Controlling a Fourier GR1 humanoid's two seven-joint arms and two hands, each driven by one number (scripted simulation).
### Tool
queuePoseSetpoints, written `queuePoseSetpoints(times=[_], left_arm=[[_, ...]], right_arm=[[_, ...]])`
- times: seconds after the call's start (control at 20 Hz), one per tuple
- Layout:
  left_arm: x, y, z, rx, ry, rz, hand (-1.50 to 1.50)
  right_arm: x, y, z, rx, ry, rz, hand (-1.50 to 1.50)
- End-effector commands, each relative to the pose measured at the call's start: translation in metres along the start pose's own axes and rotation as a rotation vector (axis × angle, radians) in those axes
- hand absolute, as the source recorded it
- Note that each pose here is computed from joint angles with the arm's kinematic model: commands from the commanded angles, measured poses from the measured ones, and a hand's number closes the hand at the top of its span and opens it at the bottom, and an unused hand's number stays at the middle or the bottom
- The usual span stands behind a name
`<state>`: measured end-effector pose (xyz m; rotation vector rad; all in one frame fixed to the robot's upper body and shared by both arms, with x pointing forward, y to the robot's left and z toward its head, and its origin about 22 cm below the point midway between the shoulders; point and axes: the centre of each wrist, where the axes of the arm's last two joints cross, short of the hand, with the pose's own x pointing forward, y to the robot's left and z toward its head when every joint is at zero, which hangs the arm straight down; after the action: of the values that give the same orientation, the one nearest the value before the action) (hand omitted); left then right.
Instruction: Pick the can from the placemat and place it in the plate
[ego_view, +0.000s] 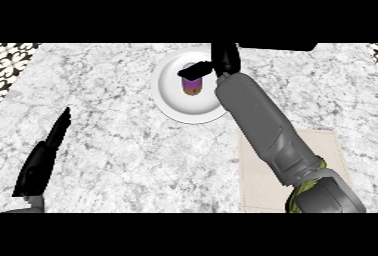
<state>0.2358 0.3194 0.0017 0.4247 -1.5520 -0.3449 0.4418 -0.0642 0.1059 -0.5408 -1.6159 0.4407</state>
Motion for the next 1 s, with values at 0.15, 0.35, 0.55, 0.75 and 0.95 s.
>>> queuePoseSetpoints(times=[0.15,0.35,0.55,0.75,0.95], left_arm=[[-0.002,0.003,-0.002,0.031,0.034,-0.002,0.00],[-0.015,0.007,0.008,0.059,0.048,-0.014,0.00],[-0.015,0.023,0.013,0.059,0.037,-0.006,0.00],[-0.006,0.003,0.017,0.054,0.029,0.003,0.00],[-0.012,-0.005,0.022,0.022,0.027,0.016,0.00]], right_arm=[[-0.017,-0.023,-0.008,-0.173,0.060,-0.192,-1.50],[-0.048,-0.068,-0.014,-0.194,-0.007,-0.375,-1.50],[-0.088,-0.095,-0.009,-0.182,-0.050,-0.398,-1.50],[-0.134,-0.106,0.005,-0.198,-0.103,-0.396,-1.50],[-0.142,-0.162,-0.007,-0.183,-0.109,-0.340,-1.50]])
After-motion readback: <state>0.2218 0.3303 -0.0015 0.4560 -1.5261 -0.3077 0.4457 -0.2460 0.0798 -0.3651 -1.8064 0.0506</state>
